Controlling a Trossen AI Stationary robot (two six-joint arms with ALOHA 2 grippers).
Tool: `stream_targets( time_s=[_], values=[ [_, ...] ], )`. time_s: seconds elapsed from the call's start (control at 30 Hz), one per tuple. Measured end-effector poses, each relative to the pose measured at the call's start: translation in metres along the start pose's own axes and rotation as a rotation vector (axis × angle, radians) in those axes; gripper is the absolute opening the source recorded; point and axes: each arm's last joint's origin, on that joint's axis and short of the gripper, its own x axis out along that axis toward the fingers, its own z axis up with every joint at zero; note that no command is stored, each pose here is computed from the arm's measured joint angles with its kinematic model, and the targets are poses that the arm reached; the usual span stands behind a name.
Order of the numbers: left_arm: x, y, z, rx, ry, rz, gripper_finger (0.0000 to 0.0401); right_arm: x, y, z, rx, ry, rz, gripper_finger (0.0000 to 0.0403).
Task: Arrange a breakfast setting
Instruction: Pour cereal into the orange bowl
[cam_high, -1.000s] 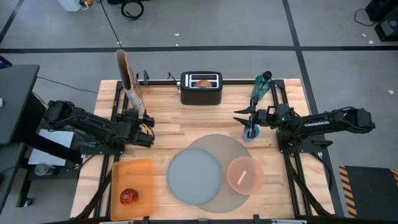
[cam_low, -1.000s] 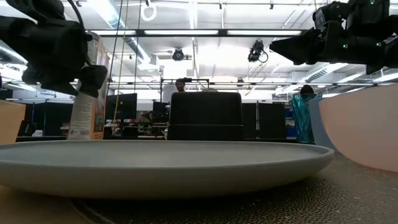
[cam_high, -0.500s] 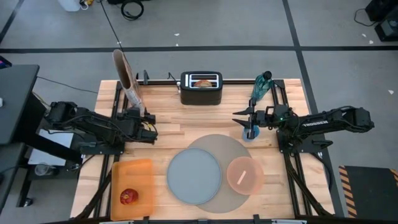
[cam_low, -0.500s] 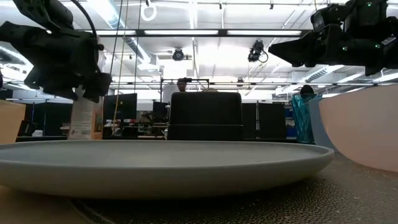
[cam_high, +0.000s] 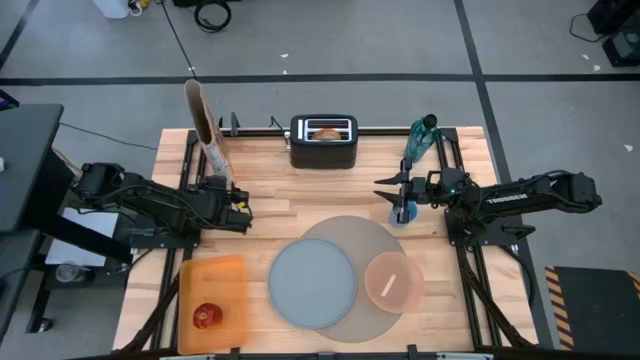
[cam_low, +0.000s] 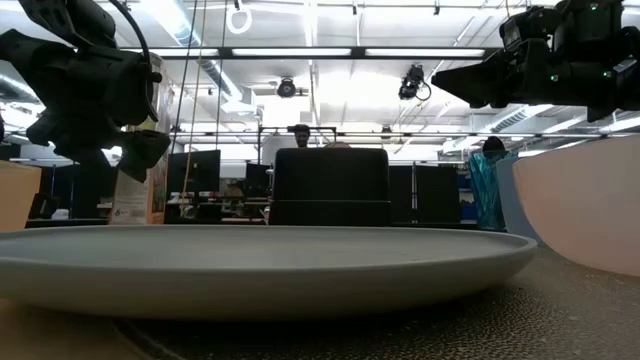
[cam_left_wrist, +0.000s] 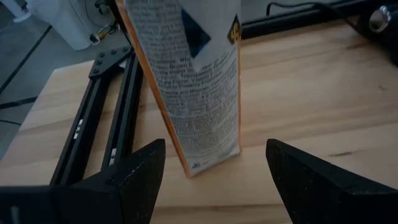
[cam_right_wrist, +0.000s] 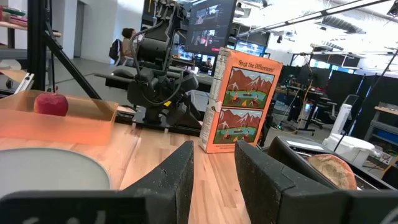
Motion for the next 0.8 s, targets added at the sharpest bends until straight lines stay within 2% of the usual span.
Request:
stream_targets(
  time_s=[0.13, 0.27, 0.47, 0.67, 0.8],
  values=[
    [0.0, -0.0002, -0.0002, -0.002, 0.006, -0.001, 0.0288, 0.0, 0.0, 0.0, 0.0, 0.0, 0.0, 0.0124],
    [0.0003, -0.0001, -0.0025, -0.007, 0.096, 0.004, 0.0279, 0.0, 0.0, 0.0, 0.0, 0.001, -0.001, 0.0124],
    [-0.0029, -0.0003, -0.0043, -0.022, 0.091, -0.013, 0.0273, 0.0, 0.0, -0.0001, -0.003, 0.001, -0.002, 0.0124],
    [0.002, 0.0003, -0.001, -0.048, 0.083, 0.016, 0.0299, 0.0, 0.0002, -0.0006, -0.003, 0.004, 0.003, 0.0124],
    [0.0054, -0.0049, 0.0017, -0.108, 0.06, -0.001, 0.0314, 0.002, 0.001, -0.0053, 0.0, 0.03, 0.009, 0.0124]
  ],
)
